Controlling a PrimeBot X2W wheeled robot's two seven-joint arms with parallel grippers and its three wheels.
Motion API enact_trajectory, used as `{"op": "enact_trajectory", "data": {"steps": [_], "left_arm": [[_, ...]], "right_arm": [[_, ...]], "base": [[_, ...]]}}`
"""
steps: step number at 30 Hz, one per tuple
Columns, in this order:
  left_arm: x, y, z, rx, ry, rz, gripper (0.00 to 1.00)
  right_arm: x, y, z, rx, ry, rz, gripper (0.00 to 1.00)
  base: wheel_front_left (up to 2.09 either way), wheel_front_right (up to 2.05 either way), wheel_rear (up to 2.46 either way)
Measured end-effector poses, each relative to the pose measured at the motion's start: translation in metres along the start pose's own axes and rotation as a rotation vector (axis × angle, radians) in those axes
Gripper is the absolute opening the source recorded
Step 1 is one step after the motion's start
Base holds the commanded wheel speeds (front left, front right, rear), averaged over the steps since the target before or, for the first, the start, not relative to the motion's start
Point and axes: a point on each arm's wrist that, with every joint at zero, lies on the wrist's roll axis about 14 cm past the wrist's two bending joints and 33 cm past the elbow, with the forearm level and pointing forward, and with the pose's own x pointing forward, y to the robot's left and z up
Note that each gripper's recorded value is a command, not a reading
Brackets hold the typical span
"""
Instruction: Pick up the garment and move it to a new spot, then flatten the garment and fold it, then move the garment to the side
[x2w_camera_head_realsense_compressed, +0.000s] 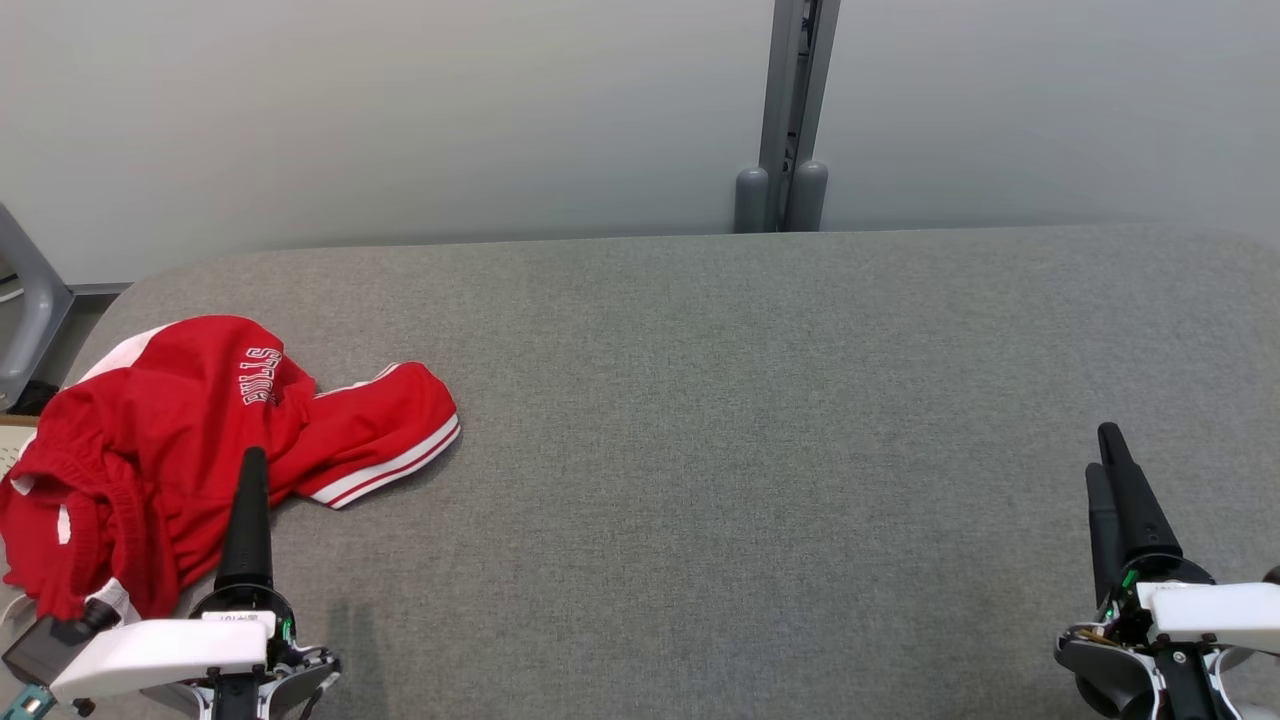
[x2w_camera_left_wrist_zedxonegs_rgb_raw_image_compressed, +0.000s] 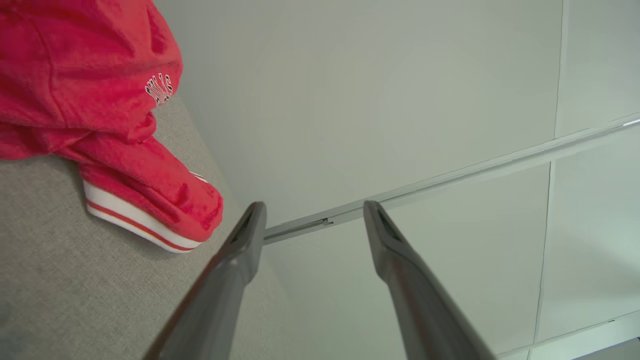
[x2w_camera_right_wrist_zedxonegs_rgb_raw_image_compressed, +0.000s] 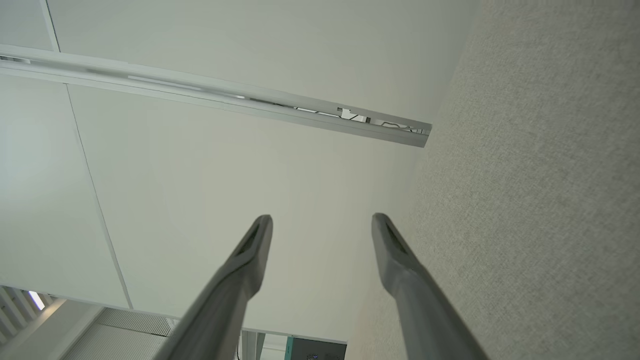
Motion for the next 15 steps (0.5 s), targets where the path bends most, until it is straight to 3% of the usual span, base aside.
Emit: {"op": "enact_trajectory", "data": {"steps": [6, 15], "left_arm": [[0.0, -0.001, 0.003, 0.151, -0.009, -0.007, 1.0], [0.001, -0.006, 0.004, 0.363, -0.017, -0.026, 1.0]], "right_arm": [[0.001, 0.004, 0.0, -0.093, -0.004, 0.015, 1.0], [0.003, 0.015, -0.004, -0.32, 0.0, 0.058, 1.0]], "base": [[0.0, 0.0, 0.0], [0.0, 0.0, 0.0]]}}
